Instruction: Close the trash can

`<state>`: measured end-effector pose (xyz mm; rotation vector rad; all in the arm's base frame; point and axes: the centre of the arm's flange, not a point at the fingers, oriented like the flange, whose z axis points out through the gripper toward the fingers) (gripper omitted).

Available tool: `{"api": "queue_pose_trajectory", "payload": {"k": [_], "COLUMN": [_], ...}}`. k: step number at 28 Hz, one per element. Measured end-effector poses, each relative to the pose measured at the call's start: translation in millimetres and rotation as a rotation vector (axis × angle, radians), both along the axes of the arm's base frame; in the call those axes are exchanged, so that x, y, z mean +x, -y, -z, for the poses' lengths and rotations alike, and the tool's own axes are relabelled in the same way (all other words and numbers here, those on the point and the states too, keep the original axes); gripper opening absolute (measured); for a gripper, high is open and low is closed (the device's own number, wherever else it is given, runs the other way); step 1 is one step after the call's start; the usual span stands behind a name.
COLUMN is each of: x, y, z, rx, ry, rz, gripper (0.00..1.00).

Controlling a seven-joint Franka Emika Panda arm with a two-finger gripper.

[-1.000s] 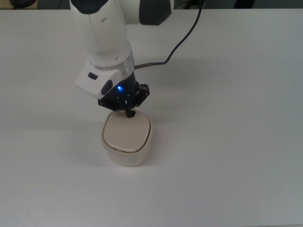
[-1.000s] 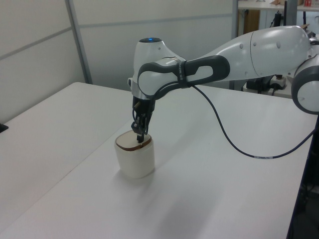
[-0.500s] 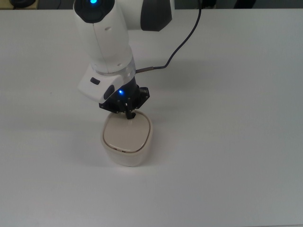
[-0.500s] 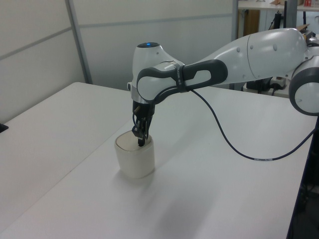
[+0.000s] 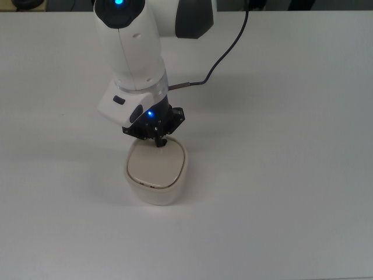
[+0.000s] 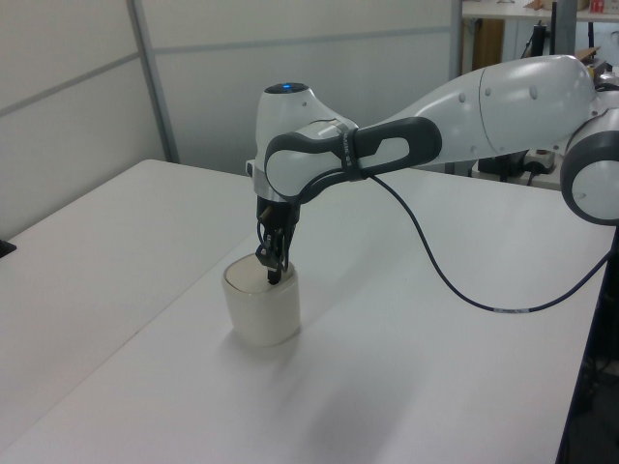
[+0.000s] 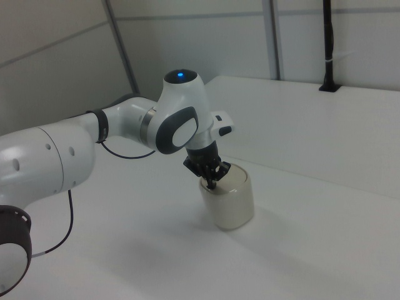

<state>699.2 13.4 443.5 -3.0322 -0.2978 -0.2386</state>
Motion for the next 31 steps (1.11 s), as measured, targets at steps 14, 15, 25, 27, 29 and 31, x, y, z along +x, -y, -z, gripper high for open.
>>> {"api": "queue_pose_trajectory", "payload": {"k": [14, 15, 25, 27, 29, 31], "x": [-17, -21, -49, -54, -56, -58], "y": [11, 13, 23, 25, 26, 25], "z": [-61, -69, -97, -99, -100, -99], "rx": [-0.003, -0.005, -0.075, -0.097, -0.115, -0.127], "ry": [-0.021, -0.025, -0.108, -0.133, -0.15, -0.165], "rz": [0.004, 0.006, 0.0, 0.014, 0.019, 0.026], "gripper": [0.44, 0.44, 0.58, 0.68, 0.73, 0.8]}}
